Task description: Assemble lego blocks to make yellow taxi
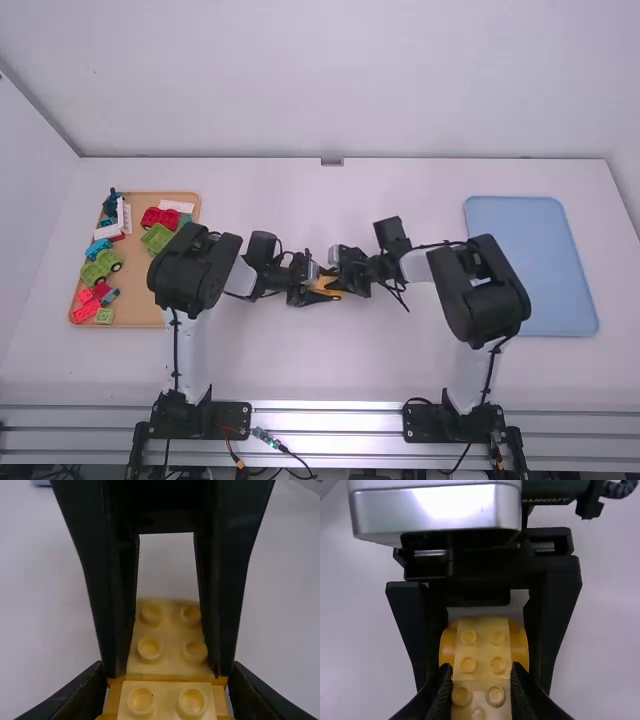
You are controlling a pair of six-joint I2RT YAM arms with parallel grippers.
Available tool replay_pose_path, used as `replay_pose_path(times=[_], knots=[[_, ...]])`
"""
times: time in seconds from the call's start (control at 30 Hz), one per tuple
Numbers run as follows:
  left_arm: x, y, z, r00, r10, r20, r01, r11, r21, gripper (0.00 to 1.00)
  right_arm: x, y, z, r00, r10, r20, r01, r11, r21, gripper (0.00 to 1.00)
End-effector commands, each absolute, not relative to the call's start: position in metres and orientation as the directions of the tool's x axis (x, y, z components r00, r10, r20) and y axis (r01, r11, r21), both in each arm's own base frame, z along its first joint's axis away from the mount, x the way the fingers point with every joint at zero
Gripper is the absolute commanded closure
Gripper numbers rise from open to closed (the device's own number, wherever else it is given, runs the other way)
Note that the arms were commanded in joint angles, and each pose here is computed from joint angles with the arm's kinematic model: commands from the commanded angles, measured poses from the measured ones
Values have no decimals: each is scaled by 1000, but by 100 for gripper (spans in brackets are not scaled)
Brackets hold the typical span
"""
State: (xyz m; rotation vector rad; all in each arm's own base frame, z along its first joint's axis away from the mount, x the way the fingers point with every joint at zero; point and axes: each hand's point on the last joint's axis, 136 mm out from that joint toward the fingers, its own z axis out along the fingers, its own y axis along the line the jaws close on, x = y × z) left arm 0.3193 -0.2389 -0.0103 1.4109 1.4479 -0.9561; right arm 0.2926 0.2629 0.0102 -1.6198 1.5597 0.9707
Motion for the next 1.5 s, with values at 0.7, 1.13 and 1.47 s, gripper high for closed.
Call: replay_pose_path(times=[0.7,1.13,1.47], knots=[[323,-234,-22,3,371,-929,994,99,43,60,291,257,34,17,-487,-873,-999,-45,5,25],[323,-234,-23,0,373,-928,994,100,40,64,302,234,51,-10,-466,-885,-1000,9,7,100],[323,-234,-22,3,370,-929,994,99,42,71,291,232,29,-16,-537,-843,-1000,19,7,100]])
